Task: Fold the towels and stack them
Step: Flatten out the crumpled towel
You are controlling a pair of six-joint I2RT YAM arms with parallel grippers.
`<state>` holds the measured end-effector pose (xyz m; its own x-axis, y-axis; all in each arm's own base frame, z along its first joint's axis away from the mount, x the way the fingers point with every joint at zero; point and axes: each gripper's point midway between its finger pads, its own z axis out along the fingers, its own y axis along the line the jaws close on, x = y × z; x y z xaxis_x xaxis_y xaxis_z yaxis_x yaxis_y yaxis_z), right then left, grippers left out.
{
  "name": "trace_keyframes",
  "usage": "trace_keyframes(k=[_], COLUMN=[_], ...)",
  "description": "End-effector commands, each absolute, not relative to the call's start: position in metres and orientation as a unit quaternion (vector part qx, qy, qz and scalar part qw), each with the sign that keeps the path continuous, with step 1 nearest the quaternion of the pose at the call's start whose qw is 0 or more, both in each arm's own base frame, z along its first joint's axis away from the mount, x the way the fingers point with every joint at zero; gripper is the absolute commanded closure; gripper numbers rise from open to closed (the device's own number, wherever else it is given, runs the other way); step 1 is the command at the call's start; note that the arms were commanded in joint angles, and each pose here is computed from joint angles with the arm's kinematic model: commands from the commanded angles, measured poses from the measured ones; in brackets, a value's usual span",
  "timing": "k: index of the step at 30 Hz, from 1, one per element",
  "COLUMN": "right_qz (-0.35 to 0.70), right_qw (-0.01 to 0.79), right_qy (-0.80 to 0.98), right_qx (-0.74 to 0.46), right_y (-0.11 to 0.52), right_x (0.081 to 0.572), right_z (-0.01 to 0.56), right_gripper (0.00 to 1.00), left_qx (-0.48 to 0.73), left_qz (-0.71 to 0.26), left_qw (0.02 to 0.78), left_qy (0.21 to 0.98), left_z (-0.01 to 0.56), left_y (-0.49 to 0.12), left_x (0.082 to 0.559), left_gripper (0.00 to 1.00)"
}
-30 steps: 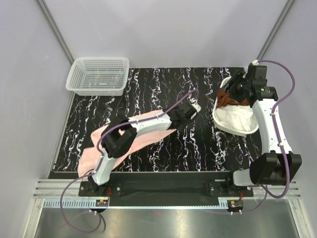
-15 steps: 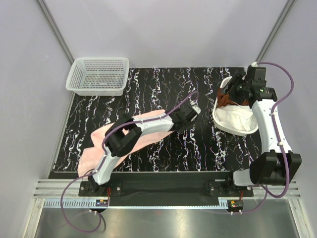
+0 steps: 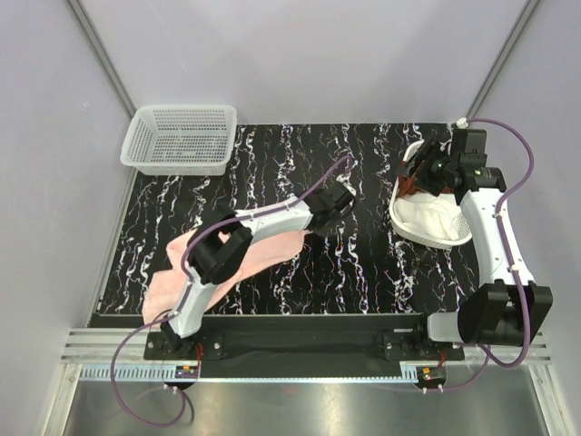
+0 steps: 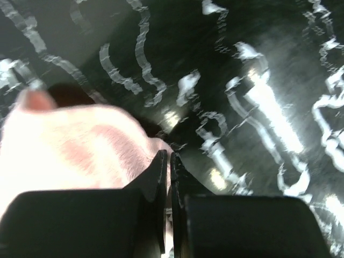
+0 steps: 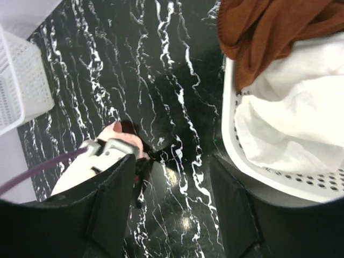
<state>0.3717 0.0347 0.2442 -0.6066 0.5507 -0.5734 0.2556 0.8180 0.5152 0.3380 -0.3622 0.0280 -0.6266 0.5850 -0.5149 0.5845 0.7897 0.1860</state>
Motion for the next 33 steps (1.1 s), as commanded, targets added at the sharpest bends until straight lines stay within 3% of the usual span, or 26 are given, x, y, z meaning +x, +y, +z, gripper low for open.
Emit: trace_keyframes(k=[1, 2, 6, 14, 20, 26, 33], right_qz=[0.248, 0.258, 0.307, 0.344, 0.364, 0.370, 0.385], right_qw=[0.397, 0.399, 0.381, 0.317, 0.258, 0.219, 0.207], right_qy=[0.865, 0.862, 0.861, 0.882, 0.895, 0.900, 0.894], right_qx=[0.181, 0.177, 0.139, 0.060, -0.028, -0.070, -0.097], right_y=[0.053, 0.057, 0.089, 0.195, 0.278, 0.304, 0.326], right_x=[0.374, 0.375, 0.380, 0.401, 0.398, 0.382, 0.353], right_z=[0.251, 0.250, 0.235, 0.175, 0.121, 0.067, 0.050], right_gripper=[0.34, 0.33, 0.30, 0.32, 0.35, 0.35, 0.37], left_qx=[0.282, 0.264, 0.214, 0.129, 0.108, 0.095, 0.092], left_qz=[-0.018, -0.040, -0.045, -0.012, -0.011, -0.012, -0.018], left_qw=[0.345, 0.364, 0.369, 0.359, 0.334, 0.319, 0.317], left_qy=[0.895, 0.892, 0.903, 0.924, 0.936, 0.943, 0.944], left_z=[0.134, 0.167, 0.203, 0.197, 0.175, 0.160, 0.154], left_y=[-0.348, -0.334, -0.271, -0.165, -0.147, -0.143, -0.143], left_x=[0.347, 0.347, 0.345, 0.360, 0.368, 0.375, 0.379], left_gripper=[1.00, 1.00, 1.00, 1.00, 1.00, 1.00, 1.00])
